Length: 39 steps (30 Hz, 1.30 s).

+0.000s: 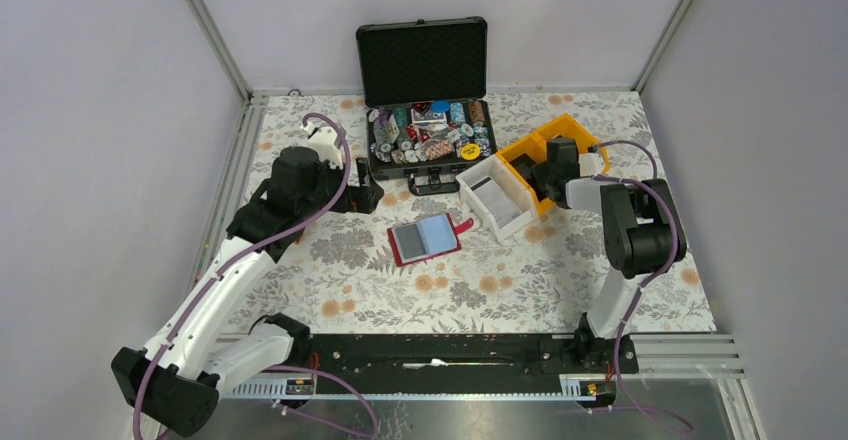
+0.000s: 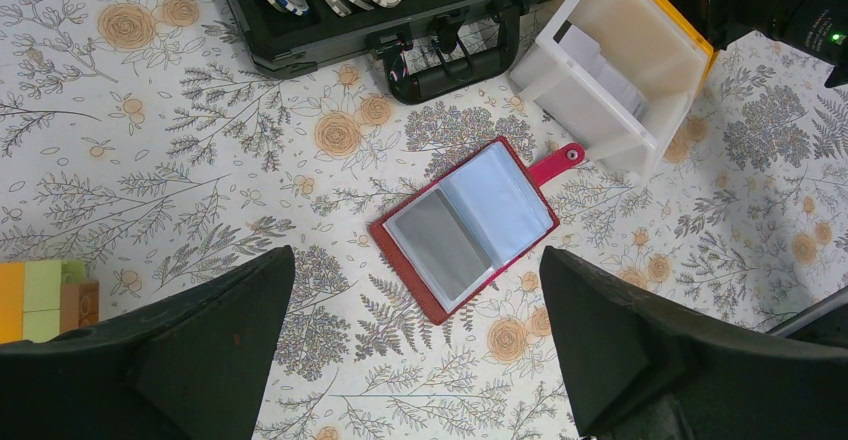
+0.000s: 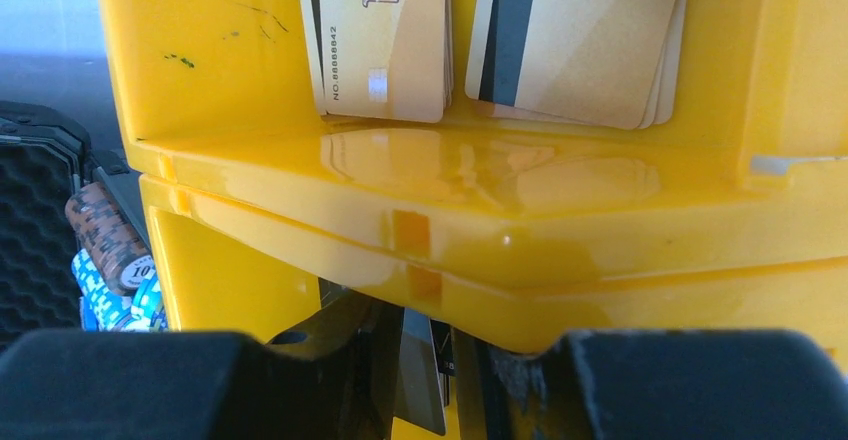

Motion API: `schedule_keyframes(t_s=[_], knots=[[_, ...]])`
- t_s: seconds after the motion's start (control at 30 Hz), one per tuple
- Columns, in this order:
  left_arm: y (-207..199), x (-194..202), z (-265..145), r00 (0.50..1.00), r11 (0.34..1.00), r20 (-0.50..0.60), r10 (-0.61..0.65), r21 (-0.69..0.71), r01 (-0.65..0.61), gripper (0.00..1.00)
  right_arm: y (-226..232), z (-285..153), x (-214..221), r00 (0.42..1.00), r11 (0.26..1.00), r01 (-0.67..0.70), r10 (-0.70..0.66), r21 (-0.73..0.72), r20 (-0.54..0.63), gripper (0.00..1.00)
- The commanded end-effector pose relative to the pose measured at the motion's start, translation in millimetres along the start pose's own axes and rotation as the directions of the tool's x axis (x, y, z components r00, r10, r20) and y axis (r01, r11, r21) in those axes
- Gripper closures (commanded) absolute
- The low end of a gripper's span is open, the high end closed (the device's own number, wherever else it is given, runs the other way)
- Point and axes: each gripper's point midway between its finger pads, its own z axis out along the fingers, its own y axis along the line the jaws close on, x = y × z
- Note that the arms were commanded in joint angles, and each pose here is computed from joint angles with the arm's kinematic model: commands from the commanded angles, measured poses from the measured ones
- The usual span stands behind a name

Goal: Put the credit cards into the card holder
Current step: Pick up the credit card from the storage box.

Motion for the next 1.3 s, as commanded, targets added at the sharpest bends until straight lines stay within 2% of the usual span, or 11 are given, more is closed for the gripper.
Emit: schedule_keyframes(t_s=[0.0, 0.3, 0.37, 0.47, 0.63, 0.87, 1.27], knots=[[-2.7, -12.8, -4.3, 0.998, 1.0, 0.052, 0.021, 0.007, -0.021, 0.01, 2.0, 6.5, 10.0, 1.0, 1.0, -0.008, 0.008, -0.013, -0.027, 0.7], [-2.8, -13.2, -4.3, 0.998, 1.0, 0.053, 0.022, 0.007, -0.022, 0.01, 12.0, 15.6, 15.4, 0.999, 0.999, 0.017, -0.02, -0.045, -0.048, 0.7], [-2.6, -12.8, -4.1, 0.998, 1.0, 0.052, 0.022, 0.006, -0.023, 0.01, 11.6, 18.5, 19.1, 0.998, 0.998, 0.033, -0.036, -0.046, -0.06, 0.74], [-2.2, -12.9, -4.0, 0.998, 1.0, 0.052, 0.022, 0.004, -0.023, 0.01, 11.1, 16.8, 18.9, 0.997, 0.998, 0.045, -0.048, -0.051, -0.063, 0.86], [-1.1, -12.5, -3.4, 0.998, 1.0, 0.05, 0.024, -0.002, -0.024, 0.01, 19.4, 3.7, 7.2, 0.998, 0.996, 0.05, -0.052, -0.079, -0.03, 1.0], [1.9, -14.0, -4.3, 0.998, 1.0, 0.06, 0.024, -0.019, -0.023, 0.01, 47.7, -26.5, -22.4, 0.996, 0.985, 0.064, -0.055, -0.162, 0.064, 1.0], [7.0, -16.0, -5.1, 0.997, 0.999, 0.075, 0.032, -0.045, -0.029, 0.01, 44.9, -48.5, -40.9, 0.977, 0.972, 0.184, -0.164, -0.148, 0.136, 1.0]])
